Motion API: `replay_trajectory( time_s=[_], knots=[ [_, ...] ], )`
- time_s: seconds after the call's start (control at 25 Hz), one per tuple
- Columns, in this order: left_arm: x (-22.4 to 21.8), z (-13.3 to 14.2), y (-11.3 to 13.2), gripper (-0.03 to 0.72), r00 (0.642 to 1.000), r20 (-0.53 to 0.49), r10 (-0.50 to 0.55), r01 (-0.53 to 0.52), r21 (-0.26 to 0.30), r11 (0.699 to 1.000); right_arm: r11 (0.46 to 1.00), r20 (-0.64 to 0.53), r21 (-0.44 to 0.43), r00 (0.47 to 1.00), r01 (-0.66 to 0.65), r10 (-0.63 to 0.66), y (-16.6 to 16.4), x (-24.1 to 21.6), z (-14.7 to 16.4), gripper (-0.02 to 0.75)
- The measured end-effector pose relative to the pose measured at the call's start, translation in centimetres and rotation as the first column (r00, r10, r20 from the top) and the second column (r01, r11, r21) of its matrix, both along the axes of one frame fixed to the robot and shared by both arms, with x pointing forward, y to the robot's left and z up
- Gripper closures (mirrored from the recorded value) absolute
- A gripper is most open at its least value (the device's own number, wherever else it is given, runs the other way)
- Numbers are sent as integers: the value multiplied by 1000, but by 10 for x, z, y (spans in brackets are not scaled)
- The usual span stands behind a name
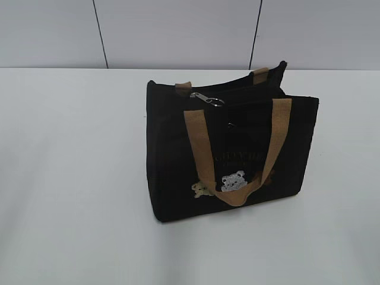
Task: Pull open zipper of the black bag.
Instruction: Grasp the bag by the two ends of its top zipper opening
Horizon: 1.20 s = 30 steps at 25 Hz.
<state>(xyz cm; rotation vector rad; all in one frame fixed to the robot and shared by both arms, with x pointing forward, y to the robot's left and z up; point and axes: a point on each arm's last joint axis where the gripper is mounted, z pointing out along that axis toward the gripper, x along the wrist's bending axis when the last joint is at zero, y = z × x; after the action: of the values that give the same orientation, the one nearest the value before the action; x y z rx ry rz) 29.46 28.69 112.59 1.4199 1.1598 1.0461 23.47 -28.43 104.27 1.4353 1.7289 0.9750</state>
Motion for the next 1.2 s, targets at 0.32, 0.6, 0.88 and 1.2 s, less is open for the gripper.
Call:
replay_trajectory(
  time_s=[0.32, 0.6, 0.88, 1.2],
  knots=[
    [84, -39, -3, 157, 998, 40, 49, -48, -31, 998, 998, -25, 55, 999, -30, 31, 5, 5, 2, 236],
    [126, -87, -39, 157, 996, 78, 36, -38, 23, 999, 998, -71, 58, 997, -31, 35, 5, 14, 2, 236],
    [162, -134, -83, 157, 979, 125, -163, 177, -112, 978, 998, -73, 54, 997, -34, 38, 5, 14, 2, 236],
    [197, -197, -77, 157, 817, -19, -577, 564, -190, 804, 997, -72, 68, 996, -42, 47, 6, 14, 2, 236]
  ],
)
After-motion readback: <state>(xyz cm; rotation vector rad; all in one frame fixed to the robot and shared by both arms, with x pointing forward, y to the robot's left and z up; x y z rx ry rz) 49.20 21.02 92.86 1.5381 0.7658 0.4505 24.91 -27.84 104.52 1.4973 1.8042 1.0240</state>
